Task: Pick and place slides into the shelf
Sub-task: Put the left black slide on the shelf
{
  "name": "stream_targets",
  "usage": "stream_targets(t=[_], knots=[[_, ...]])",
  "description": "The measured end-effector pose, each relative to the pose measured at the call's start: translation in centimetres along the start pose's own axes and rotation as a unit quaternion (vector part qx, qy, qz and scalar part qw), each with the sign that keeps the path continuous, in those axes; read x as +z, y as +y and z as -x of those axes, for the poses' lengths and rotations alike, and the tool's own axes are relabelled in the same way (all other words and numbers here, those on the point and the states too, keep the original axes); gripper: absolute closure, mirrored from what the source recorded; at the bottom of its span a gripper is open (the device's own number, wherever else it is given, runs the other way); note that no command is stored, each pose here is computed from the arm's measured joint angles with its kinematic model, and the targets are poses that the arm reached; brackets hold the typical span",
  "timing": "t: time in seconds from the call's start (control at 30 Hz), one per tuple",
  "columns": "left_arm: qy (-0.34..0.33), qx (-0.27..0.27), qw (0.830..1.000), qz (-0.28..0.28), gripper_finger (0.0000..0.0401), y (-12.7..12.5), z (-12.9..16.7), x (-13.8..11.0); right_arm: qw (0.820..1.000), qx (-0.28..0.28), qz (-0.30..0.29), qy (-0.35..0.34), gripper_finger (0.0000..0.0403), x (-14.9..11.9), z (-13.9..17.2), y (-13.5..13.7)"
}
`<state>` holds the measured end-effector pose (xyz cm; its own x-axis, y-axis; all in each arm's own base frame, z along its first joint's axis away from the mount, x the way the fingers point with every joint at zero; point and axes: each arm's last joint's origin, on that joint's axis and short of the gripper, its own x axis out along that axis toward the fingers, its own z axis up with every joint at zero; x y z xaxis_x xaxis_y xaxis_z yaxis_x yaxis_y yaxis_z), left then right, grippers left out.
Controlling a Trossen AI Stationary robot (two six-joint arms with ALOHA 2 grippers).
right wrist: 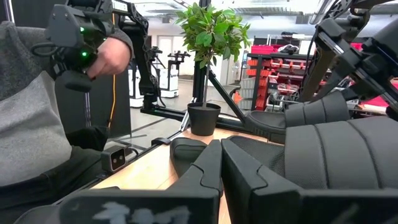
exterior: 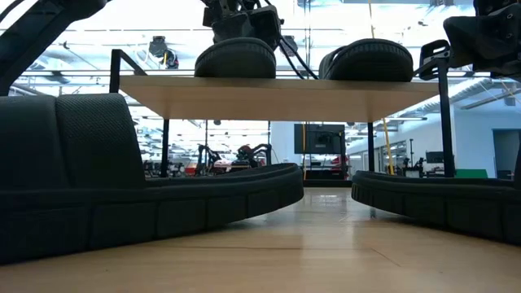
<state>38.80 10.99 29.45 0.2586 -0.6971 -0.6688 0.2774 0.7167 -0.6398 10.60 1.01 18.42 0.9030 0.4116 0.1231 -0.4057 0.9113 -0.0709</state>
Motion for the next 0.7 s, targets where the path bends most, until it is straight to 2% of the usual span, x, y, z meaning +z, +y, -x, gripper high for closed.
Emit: stream_targets(t=[0.2,0.33,0.7], knots=[[0.012,0.028,0.999,-0.011,0.0387,-0.06,-0.07,0.07,1.0,0.0,0.0,0.0,0.0403,0.0,0.0,0.0],[0.014,0.035,0.999,-0.014,0.0368,0.0,-0.04,0.06,1.0,0.0,0.0,0.0,0.0403,0.0,0.0,0.0],[0.018,0.044,0.999,0.005,0.0245,0.16,-0.09,0.05,1.0,0.0,0.0,0.0,0.0403,0.0,0.0,0.0]])
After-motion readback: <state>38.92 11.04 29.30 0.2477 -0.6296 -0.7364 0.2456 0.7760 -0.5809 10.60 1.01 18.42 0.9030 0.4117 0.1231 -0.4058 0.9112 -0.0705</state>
